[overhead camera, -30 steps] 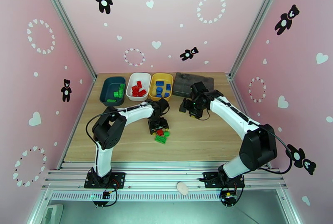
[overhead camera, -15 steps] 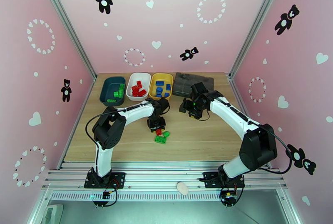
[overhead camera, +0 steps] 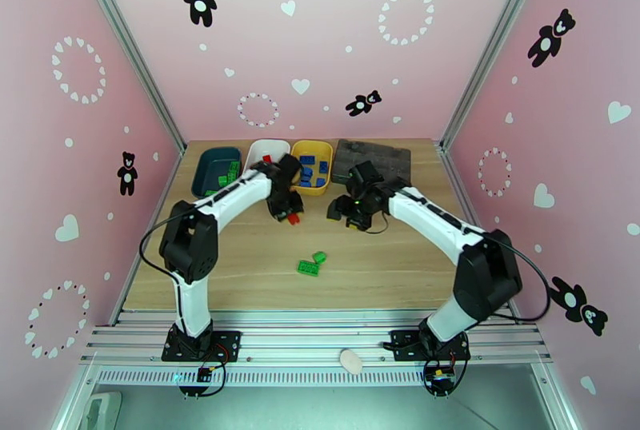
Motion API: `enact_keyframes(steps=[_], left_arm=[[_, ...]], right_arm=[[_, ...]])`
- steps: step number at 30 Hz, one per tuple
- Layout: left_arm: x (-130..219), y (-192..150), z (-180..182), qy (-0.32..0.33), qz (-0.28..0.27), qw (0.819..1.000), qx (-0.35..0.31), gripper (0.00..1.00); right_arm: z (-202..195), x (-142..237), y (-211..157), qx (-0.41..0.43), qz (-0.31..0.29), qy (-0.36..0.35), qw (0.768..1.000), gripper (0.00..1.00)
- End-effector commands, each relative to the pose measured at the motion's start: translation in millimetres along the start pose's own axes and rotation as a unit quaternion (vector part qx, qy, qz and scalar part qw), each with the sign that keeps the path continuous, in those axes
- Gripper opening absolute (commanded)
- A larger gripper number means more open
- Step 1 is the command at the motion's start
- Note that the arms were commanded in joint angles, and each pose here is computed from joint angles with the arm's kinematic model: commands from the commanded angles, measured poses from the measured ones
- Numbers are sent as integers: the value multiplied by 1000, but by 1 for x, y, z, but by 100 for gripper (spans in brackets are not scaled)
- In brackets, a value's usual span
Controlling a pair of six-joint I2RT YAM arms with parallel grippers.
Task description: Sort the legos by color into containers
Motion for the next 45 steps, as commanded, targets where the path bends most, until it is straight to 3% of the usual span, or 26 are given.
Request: enact_keyframes(steps=[1, 8, 12, 18, 21, 28, 40, 45], left_arm=[[25, 27, -7, -29, -9, 1000, -3, 29], [43, 109, -15, -68, -38, 996, 42, 30], [43, 148, -18, -79, -47, 994, 62, 37], [49, 177, -23, -102, -64, 990, 75, 71], [57, 174, -23, -107, -69, 989, 71, 74], [64, 131, 4, -73, -70, 993, 53, 74], [19, -12, 81, -7, -15, 999, 50, 74], [1, -63, 87, 18, -1, 1000, -11, 75]], right_arm=[[35, -8, 14, 30, 1, 44, 999, 67], [71, -26, 22, 66, 24, 61, 996, 69], [75, -28, 23, 75, 31, 54, 995, 71], [68, -22, 17, 80, 37, 32, 996, 75], [60, -18, 10, 83, 37, 17, 996, 75], [42, -9, -11, 124, 50, -41, 990, 73], [34, -26, -81, 203, 112, -109, 967, 72], [21, -35, -105, 166, 112, -105, 974, 72]])
Point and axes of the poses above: each hand's point on the last joint's axis, 136 mm out from that joint toward the fingers, its own x axis back along the fingers, its own z axis along the line the jaws close on, y = z × x, the point moved 2 cm from there along x, back along the fingers, and after that the axes turned 13 degrees about x, right-handed, at the moved point
